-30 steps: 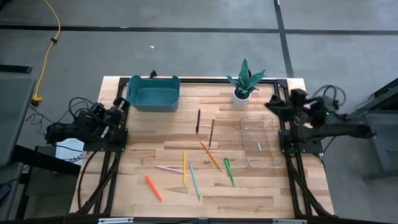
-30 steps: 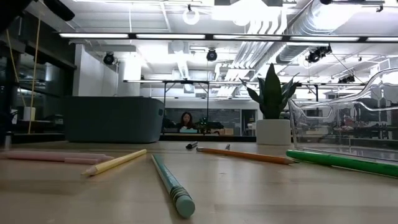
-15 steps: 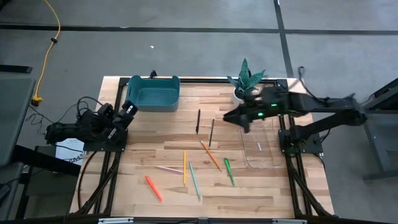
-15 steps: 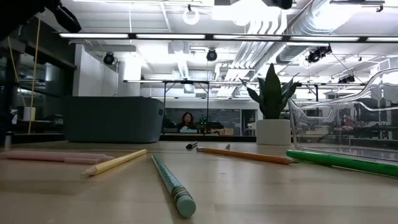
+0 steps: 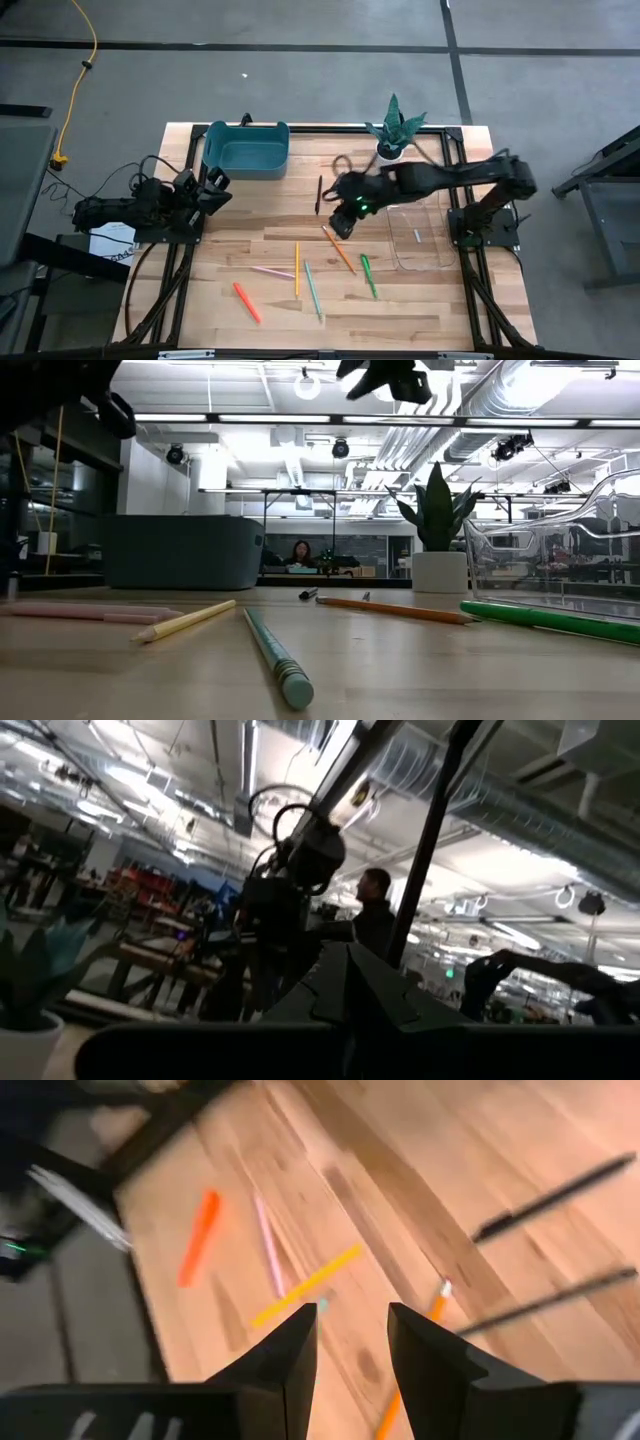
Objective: Sort pens & pencils
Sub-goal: Put the blue pencil into the transparent bin
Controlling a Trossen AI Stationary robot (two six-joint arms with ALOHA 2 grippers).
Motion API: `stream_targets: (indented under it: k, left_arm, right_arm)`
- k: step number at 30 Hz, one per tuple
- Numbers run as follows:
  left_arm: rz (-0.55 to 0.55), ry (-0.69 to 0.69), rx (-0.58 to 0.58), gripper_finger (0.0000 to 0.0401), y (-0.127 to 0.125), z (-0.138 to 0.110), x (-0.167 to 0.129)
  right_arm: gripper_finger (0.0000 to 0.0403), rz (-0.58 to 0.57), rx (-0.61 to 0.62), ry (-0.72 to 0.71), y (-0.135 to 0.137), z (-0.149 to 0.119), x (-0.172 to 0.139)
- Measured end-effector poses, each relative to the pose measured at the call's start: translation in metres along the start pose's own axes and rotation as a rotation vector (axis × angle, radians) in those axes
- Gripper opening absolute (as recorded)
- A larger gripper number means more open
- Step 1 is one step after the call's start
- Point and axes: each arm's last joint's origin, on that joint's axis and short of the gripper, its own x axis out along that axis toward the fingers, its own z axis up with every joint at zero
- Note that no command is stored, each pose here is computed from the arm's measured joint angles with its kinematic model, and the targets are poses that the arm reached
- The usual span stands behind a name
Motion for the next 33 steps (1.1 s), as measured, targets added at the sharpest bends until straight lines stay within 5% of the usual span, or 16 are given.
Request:
stream_targets:
  k: [11, 22, 33]
  left_arm:
    - [-0.027, 0.071, -0.033, 0.0001, 0.001, -0.005, 0.000]
    - [-0.022, 0.131, -0.046, 0.0000, 0.002, -0.011, -0.001]
    - [-0.019, 0.167, -0.083, 0.0001, 0.003, -0.014, -0.001]
  right_arm:
    - [0.0114, -0.253, 0.118, 0.052, 0.024, 0.036, 0.042]
    - [0.0114, -0.479, 0.221, 0.177, -0.003, 0.048, 0.085]
    - [0.0114, -0.546, 0.204, 0.261, -0.023, 0.035, 0.105]
